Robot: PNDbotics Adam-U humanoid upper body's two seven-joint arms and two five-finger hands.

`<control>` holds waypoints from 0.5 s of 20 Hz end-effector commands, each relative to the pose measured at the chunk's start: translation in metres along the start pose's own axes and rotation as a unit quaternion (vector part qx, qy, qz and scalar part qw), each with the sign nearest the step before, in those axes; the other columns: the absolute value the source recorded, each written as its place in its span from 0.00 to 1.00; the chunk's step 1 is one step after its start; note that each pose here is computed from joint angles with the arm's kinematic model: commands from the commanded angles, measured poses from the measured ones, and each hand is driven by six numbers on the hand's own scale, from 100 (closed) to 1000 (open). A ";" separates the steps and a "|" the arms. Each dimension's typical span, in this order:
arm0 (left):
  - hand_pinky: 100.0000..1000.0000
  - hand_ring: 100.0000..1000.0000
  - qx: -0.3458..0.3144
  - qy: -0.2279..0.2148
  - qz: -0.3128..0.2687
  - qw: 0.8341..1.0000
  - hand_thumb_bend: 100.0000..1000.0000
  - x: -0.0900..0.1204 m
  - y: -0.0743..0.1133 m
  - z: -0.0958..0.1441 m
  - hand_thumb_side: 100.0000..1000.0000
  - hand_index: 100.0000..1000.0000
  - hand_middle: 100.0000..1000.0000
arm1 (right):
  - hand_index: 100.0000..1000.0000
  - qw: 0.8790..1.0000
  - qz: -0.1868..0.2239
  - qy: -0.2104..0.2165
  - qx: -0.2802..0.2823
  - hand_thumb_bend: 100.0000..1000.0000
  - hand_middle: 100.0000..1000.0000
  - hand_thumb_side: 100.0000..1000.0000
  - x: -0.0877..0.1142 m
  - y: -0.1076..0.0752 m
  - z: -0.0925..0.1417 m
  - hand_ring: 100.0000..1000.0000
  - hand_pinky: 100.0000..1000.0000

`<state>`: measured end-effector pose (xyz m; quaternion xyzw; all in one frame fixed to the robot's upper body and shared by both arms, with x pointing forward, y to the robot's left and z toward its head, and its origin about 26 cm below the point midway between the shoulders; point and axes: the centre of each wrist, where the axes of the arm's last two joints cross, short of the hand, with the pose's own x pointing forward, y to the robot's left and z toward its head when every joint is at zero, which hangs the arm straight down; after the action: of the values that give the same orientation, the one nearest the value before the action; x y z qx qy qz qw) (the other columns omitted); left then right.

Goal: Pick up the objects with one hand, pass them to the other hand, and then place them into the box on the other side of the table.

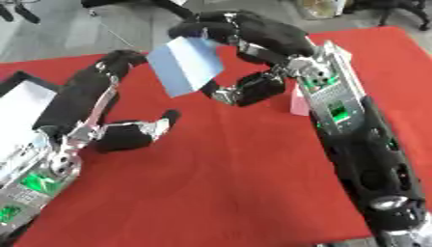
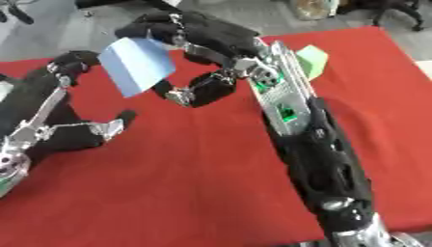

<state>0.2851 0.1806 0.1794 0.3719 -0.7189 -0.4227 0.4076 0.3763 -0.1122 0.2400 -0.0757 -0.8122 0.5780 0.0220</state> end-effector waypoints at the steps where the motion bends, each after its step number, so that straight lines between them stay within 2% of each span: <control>1: 0.65 0.80 0.025 0.004 0.009 1.000 0.40 0.001 0.006 0.000 0.57 0.91 0.85 | 0.27 1.000 0.008 -0.009 -0.001 0.00 0.29 0.00 0.001 -0.007 -0.003 0.64 0.77; 10: 0.63 0.81 0.080 -0.007 0.057 0.995 0.41 0.004 0.005 -0.001 0.55 0.91 0.86 | 0.27 1.000 0.003 -0.010 0.003 0.00 0.29 0.00 0.000 -0.005 -0.003 0.65 0.77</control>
<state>0.2840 0.1775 0.1765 0.3578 -0.7610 -0.3548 0.4087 0.3773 -0.1125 0.2385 -0.0697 -0.8114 0.5798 0.0255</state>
